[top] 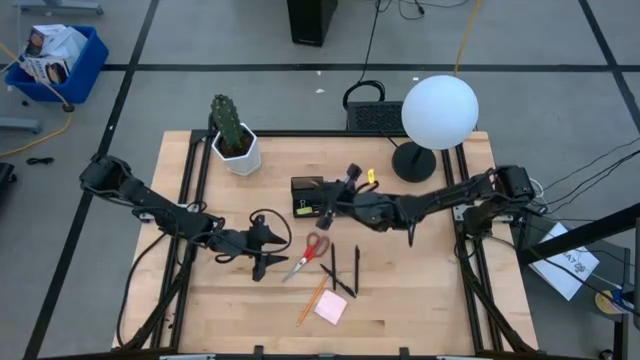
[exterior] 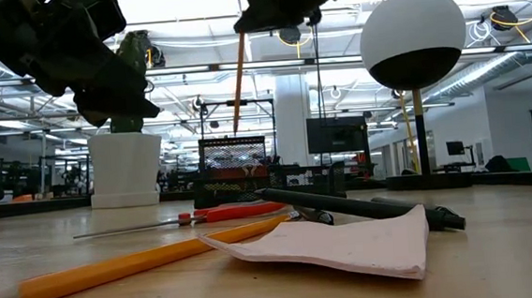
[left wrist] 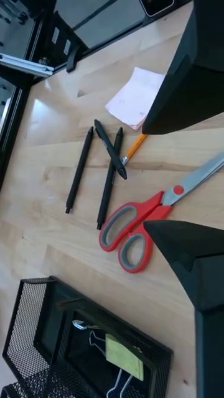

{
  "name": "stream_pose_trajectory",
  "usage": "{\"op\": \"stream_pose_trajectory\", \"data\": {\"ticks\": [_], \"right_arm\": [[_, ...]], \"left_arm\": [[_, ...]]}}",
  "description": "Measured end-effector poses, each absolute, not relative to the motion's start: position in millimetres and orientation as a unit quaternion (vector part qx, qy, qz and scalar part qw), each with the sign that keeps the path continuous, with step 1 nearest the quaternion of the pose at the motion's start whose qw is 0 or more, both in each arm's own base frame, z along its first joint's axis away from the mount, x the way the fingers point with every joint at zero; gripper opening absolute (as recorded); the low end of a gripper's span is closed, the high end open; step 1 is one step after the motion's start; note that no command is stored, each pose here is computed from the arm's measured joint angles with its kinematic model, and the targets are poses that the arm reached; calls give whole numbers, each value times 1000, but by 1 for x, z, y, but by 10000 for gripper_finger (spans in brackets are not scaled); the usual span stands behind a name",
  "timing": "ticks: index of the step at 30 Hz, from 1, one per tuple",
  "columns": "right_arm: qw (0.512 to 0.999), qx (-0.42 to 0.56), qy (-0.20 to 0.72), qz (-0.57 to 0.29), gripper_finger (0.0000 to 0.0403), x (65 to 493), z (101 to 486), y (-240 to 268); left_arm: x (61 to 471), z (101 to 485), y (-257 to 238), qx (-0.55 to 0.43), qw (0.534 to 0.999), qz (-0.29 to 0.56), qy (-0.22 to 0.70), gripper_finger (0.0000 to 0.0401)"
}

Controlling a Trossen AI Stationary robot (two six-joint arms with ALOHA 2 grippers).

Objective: Pick and place office supplies into organizer
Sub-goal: Put the top orange pencil into the top left of the desk organizer, then put the middle black pen into the top left of the desk organizer

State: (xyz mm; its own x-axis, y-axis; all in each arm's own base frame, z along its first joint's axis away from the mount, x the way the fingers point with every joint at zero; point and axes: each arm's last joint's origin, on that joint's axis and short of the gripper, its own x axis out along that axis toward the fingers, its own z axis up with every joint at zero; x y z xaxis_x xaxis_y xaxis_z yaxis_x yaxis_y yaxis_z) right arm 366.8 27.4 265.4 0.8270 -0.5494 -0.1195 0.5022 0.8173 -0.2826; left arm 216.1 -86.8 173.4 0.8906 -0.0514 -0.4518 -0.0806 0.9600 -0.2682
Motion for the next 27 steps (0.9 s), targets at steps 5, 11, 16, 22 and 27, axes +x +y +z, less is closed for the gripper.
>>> {"op": "stream_pose_trajectory", "data": {"ticks": [5, 11, 16, 22, 27], "right_arm": [[943, -96, 131, -290, 15, 366, 257, 16], [940, -81, 135, -301, 39, 366, 255, 3], [950, -50, 133, -279, 65, 370, 251, -7], [945, -56, 161, -278, 63, 373, 231, -9], [951, -57, 165, -256, 57, 371, 229, 1]], "left_arm": [[216, 173, -87, -142, 962, 6, 235, 241], [216, 173, -87, -143, 962, 5, 235, 241], [216, 173, -87, -143, 961, 5, 235, 241], [215, 172, -88, -141, 960, 4, 243, 241], [214, 171, -88, -140, 958, 6, 250, 241]]}}
